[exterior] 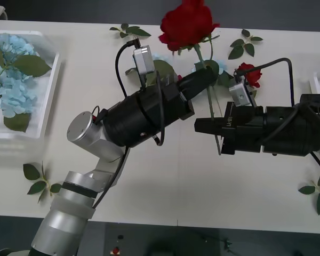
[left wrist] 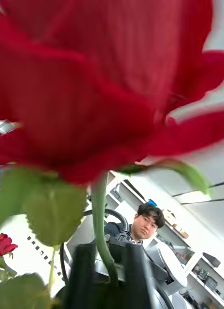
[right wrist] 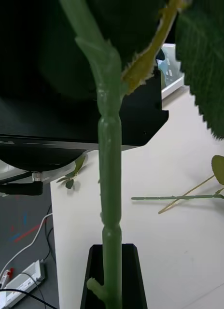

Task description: Put the red flowers into the right box and the blue flowers into the left box

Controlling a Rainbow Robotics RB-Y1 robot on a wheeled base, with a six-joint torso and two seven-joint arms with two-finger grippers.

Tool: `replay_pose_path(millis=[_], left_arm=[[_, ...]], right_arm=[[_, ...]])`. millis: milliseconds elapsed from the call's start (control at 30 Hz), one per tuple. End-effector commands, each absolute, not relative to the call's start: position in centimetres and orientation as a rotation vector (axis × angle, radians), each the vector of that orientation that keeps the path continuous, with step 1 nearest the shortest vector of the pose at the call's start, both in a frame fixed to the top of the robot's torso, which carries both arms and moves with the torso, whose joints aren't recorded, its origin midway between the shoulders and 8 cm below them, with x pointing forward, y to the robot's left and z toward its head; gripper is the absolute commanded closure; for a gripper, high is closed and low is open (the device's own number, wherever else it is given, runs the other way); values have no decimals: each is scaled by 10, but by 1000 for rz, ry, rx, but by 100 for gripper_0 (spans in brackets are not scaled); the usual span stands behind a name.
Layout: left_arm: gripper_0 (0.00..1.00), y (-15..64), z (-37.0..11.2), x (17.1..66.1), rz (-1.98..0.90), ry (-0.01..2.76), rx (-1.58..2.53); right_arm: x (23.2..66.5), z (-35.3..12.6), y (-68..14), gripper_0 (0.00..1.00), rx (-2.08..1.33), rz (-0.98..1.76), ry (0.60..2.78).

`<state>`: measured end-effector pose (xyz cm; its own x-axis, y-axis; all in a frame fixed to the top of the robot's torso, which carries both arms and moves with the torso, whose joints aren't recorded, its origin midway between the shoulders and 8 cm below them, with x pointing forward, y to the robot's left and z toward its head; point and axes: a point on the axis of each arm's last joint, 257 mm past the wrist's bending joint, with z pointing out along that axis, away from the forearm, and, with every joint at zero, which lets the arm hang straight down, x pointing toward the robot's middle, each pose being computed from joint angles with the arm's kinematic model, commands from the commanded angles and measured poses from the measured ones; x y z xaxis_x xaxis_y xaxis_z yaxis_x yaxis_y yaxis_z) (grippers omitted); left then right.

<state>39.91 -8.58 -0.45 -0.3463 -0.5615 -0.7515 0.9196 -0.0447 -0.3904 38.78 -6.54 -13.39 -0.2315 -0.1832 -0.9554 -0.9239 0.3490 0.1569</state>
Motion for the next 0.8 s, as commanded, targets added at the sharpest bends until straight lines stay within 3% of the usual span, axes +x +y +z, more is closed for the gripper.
replay_pose_path(millis=[33, 233, 433, 633, 800], left_arm=[[33, -90, 1, 392, -1677, 1037, 485], [32, -82, 8, 389, -1709, 1002, 475], [32, -24, -19, 389, -1625, 1059, 617], [32, 41, -39, 396, -1528, 1188, 729], [32, 101, -58, 427, -1286, 1383, 806]], right_arm=[[392, -110, -61, 100, -1001, 974, 1625], [398, -105, -71, 100, -985, 951, 1634], [408, -87, -108, 100, -892, 954, 1715], [424, -65, -178, 100, -773, 850, 1890], [434, -55, -254, 100, -570, 757, 2096]])
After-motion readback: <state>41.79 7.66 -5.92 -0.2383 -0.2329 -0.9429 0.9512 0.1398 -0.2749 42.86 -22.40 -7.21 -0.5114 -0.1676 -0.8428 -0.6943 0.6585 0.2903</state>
